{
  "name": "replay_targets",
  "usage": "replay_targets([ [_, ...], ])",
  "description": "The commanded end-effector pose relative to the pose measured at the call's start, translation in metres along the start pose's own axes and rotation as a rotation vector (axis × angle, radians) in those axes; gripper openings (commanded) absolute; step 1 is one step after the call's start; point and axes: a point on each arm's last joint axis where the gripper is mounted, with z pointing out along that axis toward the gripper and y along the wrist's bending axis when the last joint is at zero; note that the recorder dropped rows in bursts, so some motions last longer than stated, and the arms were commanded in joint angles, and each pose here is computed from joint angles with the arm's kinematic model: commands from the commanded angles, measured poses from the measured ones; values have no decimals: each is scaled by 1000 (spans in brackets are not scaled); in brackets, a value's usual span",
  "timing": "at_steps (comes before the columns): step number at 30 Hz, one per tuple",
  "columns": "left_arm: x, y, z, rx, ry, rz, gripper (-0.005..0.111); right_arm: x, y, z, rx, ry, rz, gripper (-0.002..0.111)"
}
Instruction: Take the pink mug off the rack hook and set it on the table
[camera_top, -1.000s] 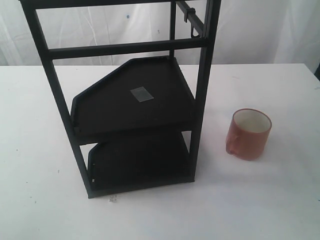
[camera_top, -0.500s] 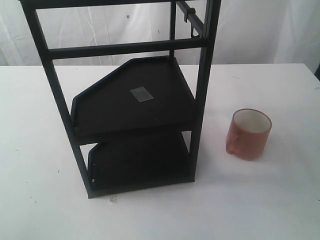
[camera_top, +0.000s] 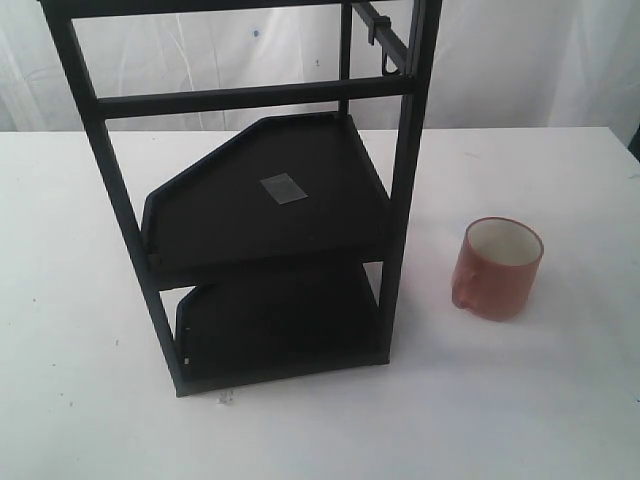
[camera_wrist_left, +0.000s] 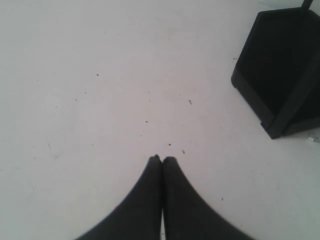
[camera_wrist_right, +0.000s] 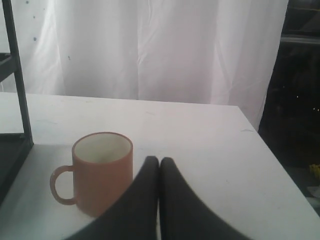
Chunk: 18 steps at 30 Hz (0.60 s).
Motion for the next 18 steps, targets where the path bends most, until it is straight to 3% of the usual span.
replay_targets([
  [1,0,0,0,6,-5,-6,0,-1,0,-3,4,-31,-9,0],
  [18,0,0,0,6,-5,-6,0,-2,0,-3,4,-35,-9,0],
])
